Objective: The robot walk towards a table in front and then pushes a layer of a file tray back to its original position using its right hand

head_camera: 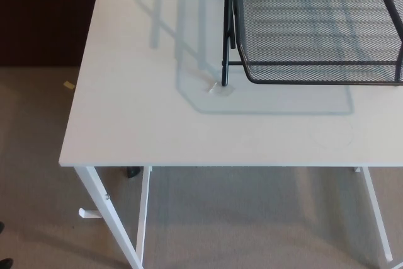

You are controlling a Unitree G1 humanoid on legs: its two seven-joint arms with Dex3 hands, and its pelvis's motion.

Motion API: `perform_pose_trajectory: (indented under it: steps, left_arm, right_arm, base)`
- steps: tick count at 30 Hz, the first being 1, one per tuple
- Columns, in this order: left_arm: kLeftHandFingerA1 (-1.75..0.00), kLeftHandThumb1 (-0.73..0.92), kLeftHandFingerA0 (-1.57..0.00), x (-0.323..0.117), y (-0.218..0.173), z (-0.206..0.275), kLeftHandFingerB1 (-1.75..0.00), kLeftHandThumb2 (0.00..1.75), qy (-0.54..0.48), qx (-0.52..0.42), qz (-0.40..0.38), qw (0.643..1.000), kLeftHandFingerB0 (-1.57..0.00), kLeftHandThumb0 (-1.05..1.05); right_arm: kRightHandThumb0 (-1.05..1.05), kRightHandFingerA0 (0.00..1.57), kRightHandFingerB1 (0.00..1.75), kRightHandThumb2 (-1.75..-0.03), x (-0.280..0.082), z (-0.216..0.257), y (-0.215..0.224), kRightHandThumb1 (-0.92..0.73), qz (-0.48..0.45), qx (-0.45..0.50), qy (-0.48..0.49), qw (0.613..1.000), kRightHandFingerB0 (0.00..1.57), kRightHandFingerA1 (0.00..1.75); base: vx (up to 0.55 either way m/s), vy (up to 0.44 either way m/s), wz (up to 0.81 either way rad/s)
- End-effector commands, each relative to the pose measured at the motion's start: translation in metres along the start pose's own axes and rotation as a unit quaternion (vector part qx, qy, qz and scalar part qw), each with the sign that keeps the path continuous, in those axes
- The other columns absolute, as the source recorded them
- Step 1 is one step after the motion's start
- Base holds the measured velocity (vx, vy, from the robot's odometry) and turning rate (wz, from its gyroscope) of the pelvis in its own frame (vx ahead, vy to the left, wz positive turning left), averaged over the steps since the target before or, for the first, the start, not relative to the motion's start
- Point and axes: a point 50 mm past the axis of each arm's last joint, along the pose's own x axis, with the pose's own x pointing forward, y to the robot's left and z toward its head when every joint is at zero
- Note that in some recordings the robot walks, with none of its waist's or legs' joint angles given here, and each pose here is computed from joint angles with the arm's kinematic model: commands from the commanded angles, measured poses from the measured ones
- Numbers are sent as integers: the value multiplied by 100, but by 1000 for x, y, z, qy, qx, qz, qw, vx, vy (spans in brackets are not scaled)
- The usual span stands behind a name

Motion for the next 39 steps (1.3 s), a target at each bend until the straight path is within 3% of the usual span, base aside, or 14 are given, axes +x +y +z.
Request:
perform_pose_trajectory:
  steps: [1,5,9,11,17,39]
  left_arm:
    - [-49,46,-48,0,2,-3,-44,65,16,0,-1,1000,-42,-33]
    - [-50,45,-49,1,-1,-4,-44,65,20,-14,2,1000,-40,-32]
    - [-49,47,-48,1,-2,-5,-42,65,20,-9,-1,1000,-34,-32]
    - [-43,55,-51,0,-2,-5,-35,56,21,-7,-2,1000,-35,-26]
    - [-44,56,-50,0,1,-4,-34,56,19,-13,4,1000,-32,-23]
    - [-44,55,-49,7,-1,3,-34,56,21,-7,-5,1000,-32,-25]
  right_arm:
    - [-59,1,24,-82,22,-67,26,-46,67,310,298,900,0,30]
    - [-68,0,16,-85,49,-63,44,-51,118,345,317,875,0,21]
    - [-62,1,21,-86,61,-56,55,-48,132,348,306,876,1,28]
    - [-70,6,14,-81,64,-54,59,-47,134,351,305,875,7,27]
    - [-65,1,18,-86,70,-50,62,-49,145,354,294,876,0,24]
    - [-70,4,15,-84,73,-55,53,-49,143,366,280,876,4,21]
  base:
    - [0,0,0]
    - [0,0,0]
    - [0,0,0]
    - [0,0,0]
    - [0,0,0]
    - [0,0,0]
